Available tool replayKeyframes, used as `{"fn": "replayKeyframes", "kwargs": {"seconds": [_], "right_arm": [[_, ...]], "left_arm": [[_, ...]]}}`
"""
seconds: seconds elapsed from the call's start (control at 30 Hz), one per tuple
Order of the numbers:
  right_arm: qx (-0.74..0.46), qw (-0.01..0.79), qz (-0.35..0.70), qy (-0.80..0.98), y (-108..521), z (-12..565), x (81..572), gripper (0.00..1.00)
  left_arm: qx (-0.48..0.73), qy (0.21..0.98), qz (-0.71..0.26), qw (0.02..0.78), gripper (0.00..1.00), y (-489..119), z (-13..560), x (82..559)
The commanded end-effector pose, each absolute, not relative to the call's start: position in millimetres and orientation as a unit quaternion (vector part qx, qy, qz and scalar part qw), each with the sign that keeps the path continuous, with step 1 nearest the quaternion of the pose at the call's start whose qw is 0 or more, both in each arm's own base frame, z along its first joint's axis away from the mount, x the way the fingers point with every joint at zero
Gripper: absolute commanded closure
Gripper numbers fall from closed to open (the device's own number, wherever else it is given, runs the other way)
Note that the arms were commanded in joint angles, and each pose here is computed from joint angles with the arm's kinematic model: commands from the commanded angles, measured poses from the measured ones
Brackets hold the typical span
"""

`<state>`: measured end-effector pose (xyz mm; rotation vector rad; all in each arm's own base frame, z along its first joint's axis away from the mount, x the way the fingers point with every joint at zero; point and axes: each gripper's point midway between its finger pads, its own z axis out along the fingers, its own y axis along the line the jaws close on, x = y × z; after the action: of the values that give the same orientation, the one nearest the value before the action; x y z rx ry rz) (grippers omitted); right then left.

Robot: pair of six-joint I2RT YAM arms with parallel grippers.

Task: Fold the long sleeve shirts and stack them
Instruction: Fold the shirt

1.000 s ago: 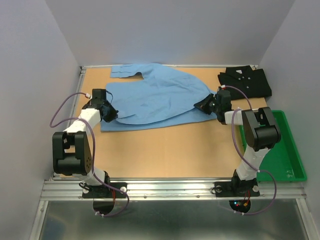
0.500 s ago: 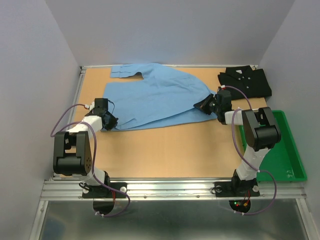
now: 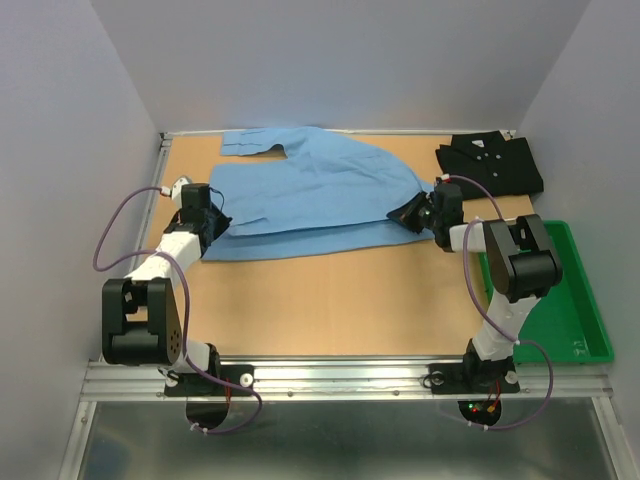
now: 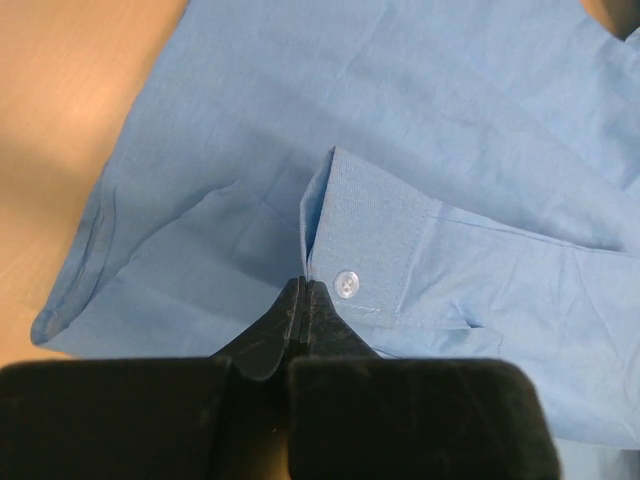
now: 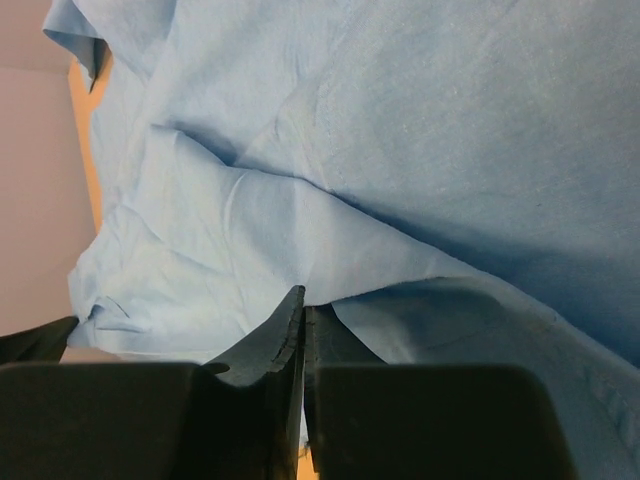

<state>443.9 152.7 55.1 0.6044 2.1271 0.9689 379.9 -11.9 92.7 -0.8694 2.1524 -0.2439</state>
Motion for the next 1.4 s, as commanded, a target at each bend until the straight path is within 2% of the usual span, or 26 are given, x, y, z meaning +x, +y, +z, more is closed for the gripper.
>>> {"fn": "replayKeyframes", "kwargs": {"seconds": [0.0, 0.13, 0.27, 0.3, 0.37, 0.43, 0.5, 0.53, 0.6, 0.7, 0.73, 0.77, 0.83, 0.97, 1.07, 1.2, 1.37], "right_arm": [[0.237, 0.376, 0.361, 0.82, 140, 49, 448, 0.95], [0.24, 0.369, 0.362, 0.822, 141, 41, 444, 0.95], [0.234, 0.372, 0.366, 0.82, 142, 44, 440, 0.89], [0.233, 0.374, 0.365, 0.82, 141, 45, 440, 0.87], [0.229, 0.378, 0.367, 0.819, 141, 51, 437, 0.76], [0.224, 0.383, 0.37, 0.816, 141, 57, 435, 0.7], [0.219, 0.392, 0.374, 0.812, 142, 69, 433, 0.63], [0.214, 0.395, 0.376, 0.81, 142, 75, 432, 0.59], [0.205, 0.405, 0.374, 0.809, 142, 91, 431, 0.49], [0.21, 0.4, 0.343, 0.823, 133, 95, 427, 0.41], [0.202, 0.419, 0.33, 0.821, 128, 109, 430, 0.4], [0.195, 0.421, 0.325, 0.824, 127, 113, 427, 0.38], [0.186, 0.438, 0.31, 0.823, 122, 129, 425, 0.37], [0.136, 0.441, 0.359, 0.811, 142, 162, 427, 0.37], [0.102, 0.429, 0.395, 0.806, 165, 173, 435, 0.38], [0.059, 0.418, 0.436, 0.795, 204, 172, 453, 0.38], [0.1, 0.377, 0.463, 0.796, 216, 131, 466, 0.38]], "left_arm": [[-0.344, 0.827, -0.063, 0.441, 1.0, 7, 100, 392], [-0.346, 0.829, -0.056, 0.435, 1.0, 8, 83, 396], [-0.342, 0.835, -0.049, 0.428, 1.0, 9, 74, 396], [-0.343, 0.837, -0.048, 0.424, 0.99, 9, 72, 395], [-0.348, 0.841, -0.048, 0.412, 0.96, 8, 67, 390], [-0.351, 0.848, -0.042, 0.394, 0.92, 7, 60, 383], [-0.349, 0.854, -0.042, 0.383, 0.8, 6, 60, 379], [-0.348, 0.855, -0.042, 0.382, 0.71, 6, 62, 378], [-0.344, 0.854, -0.045, 0.388, 0.61, 5, 73, 377], [-0.342, 0.848, -0.041, 0.402, 0.44, 8, 93, 370], [-0.341, 0.846, -0.035, 0.408, 0.32, 11, 99, 369], [-0.34, 0.844, -0.033, 0.412, 0.32, 12, 105, 367], [-0.333, 0.838, -0.032, 0.431, 0.17, 15, 127, 365], [-0.283, 0.833, -0.048, 0.473, 0.16, 2, 167, 373], [-0.244, 0.844, -0.075, 0.472, 0.16, -22, 171, 380], [-0.221, 0.859, -0.107, 0.45, 0.16, -52, 152, 395], [-0.233, 0.879, -0.108, 0.401, 0.16, -62, 107, 402]]}}
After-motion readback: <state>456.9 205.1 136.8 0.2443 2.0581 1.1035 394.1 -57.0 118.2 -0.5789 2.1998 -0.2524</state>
